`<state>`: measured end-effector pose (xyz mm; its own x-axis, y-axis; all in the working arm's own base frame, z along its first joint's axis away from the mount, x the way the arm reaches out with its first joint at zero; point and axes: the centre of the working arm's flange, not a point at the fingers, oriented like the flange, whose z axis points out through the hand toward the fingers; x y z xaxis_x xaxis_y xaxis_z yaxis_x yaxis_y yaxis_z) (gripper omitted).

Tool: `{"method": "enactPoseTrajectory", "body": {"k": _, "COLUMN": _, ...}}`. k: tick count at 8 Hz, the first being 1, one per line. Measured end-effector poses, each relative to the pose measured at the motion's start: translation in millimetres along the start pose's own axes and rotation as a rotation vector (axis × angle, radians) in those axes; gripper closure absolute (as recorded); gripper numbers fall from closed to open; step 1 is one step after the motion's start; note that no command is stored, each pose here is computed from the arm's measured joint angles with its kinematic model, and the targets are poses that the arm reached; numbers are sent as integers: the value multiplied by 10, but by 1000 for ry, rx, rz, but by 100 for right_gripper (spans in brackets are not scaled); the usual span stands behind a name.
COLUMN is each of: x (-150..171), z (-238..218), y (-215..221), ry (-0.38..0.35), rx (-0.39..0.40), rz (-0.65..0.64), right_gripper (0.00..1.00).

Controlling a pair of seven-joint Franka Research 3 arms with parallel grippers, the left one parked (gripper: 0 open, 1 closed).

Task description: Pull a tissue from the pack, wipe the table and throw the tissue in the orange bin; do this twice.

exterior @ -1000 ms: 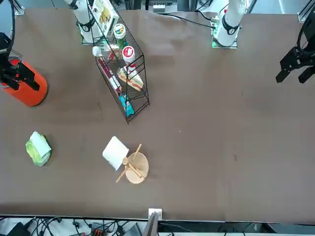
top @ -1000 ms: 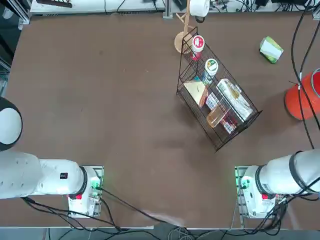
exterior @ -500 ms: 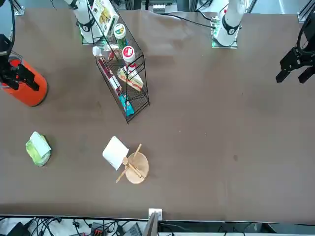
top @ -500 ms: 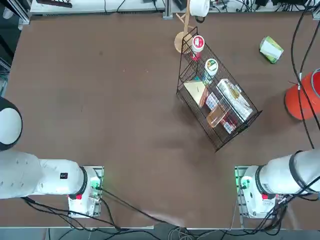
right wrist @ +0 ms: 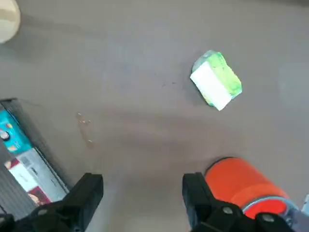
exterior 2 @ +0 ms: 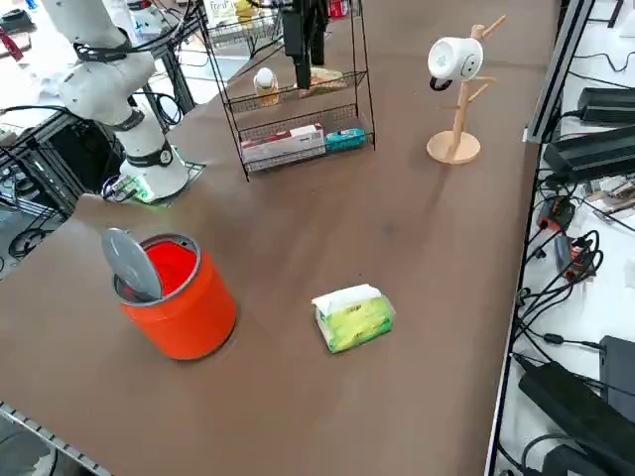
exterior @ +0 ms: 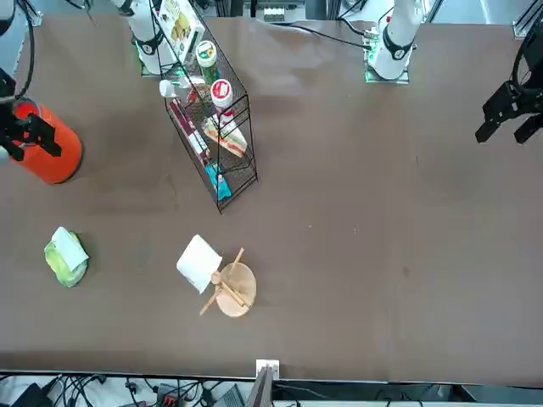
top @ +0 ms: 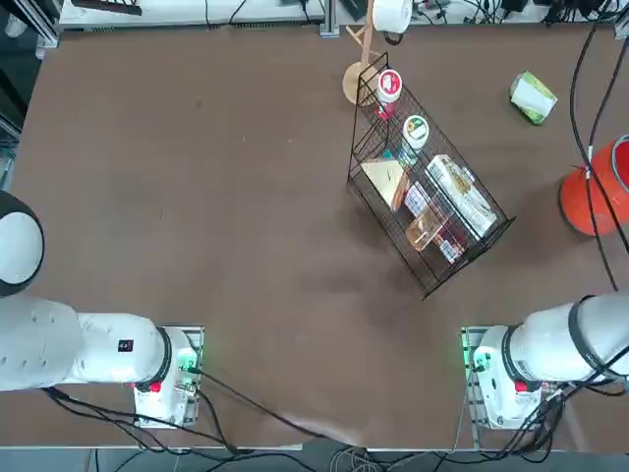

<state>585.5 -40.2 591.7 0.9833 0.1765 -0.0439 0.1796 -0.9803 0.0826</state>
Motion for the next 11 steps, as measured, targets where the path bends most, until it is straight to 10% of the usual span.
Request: {"method": "enactPoseTrajectory", "body": {"k": 11, "x": 277, "z": 1762, "y": 453, "ry": -31, "rx": -276, "rz": -426, "right_gripper": 0}}
